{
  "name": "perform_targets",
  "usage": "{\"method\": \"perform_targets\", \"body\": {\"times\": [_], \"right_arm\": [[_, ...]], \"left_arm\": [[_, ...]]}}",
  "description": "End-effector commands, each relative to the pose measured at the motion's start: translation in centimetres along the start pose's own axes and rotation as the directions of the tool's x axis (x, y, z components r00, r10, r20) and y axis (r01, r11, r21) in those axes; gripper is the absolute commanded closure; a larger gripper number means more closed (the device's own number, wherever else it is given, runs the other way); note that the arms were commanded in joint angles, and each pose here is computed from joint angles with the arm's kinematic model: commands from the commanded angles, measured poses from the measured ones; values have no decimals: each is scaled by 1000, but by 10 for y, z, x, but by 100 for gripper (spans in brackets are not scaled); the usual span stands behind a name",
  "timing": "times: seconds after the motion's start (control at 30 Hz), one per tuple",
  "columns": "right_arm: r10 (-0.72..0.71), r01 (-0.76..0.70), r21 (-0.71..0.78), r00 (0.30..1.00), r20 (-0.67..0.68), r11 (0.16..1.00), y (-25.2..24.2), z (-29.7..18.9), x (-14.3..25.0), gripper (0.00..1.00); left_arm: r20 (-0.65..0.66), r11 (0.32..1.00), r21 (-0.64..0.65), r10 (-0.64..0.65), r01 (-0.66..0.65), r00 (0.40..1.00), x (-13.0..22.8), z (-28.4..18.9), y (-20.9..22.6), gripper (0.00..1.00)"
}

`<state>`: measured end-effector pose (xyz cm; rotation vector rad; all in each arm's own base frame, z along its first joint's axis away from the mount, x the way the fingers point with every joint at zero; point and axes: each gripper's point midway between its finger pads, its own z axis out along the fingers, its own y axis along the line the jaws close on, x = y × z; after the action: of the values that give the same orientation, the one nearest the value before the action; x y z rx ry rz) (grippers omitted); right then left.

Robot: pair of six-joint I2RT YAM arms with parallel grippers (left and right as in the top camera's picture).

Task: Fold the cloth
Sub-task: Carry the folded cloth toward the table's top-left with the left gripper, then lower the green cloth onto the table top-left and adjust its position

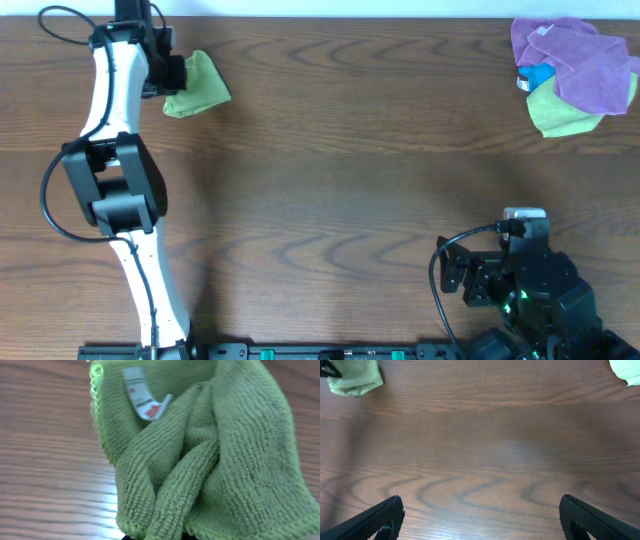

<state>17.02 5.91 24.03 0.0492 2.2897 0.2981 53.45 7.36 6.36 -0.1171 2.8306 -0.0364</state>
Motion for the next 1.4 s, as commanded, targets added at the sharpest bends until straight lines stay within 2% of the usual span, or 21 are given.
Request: {"method": "perform_targets", "body": {"times": [0.0,0.17,0.2,0.23,0.53,0.73,0.77,0.87,0.9,0.93,1.03,1.2,1.37], "right_arm": [[21,-21,-14,1000,-2,1000,3,0,1,1],[21,-21,-15,1000,-2,1000,3,0,1,1],[21,-21,-15,1000,-1,1000,3,0,1,1],[21,-21,-15,1000,-1,1000,3,0,1,1],[48,-48,-31,999,-4,998,6,0,0,1],[48,-48,-31,999,-3,998,6,0,0,1],[48,-48,-31,999,-3,998,6,0,0,1],[48,-48,-30,999,-3,998,6,0,0,1],[48,-48,-30,999,-4,998,6,0,0,1],[48,-48,-30,999,-4,998,5,0,1,1],[47,-47,-30,999,-4,998,5,0,1,1],[45,-45,-19,999,-4,999,4,0,1,1],[39,-39,-5,999,-17,999,1,0,5,1]], "left_arm": [[10,998,-53,-45,46,999,-3,0,31,94],[34,995,-63,-81,83,996,-6,-2,52,94],[41,994,-64,-84,86,996,-8,-2,55,72],[48,994,-66,-85,88,995,-9,-2,56,5],[71,990,-72,-116,121,991,-14,-3,60,5],[44,989,96,-116,112,992,-10,-4,29,3],[47,987,119,-115,109,992,-12,-5,24,7],[65,984,148,-107,96,992,-18,-11,16,52],[72,985,149,-102,91,992,-20,-13,14,89],[78,985,150,-96,84,992,-23,-16,11,94],[103,992,113,-66,54,992,-32,-25,2,94],[117,995,-94,44,-33,992,-39,-28,-1,94],[146,974,-220,94,-60,985,-50,-31,-11,94]]}}
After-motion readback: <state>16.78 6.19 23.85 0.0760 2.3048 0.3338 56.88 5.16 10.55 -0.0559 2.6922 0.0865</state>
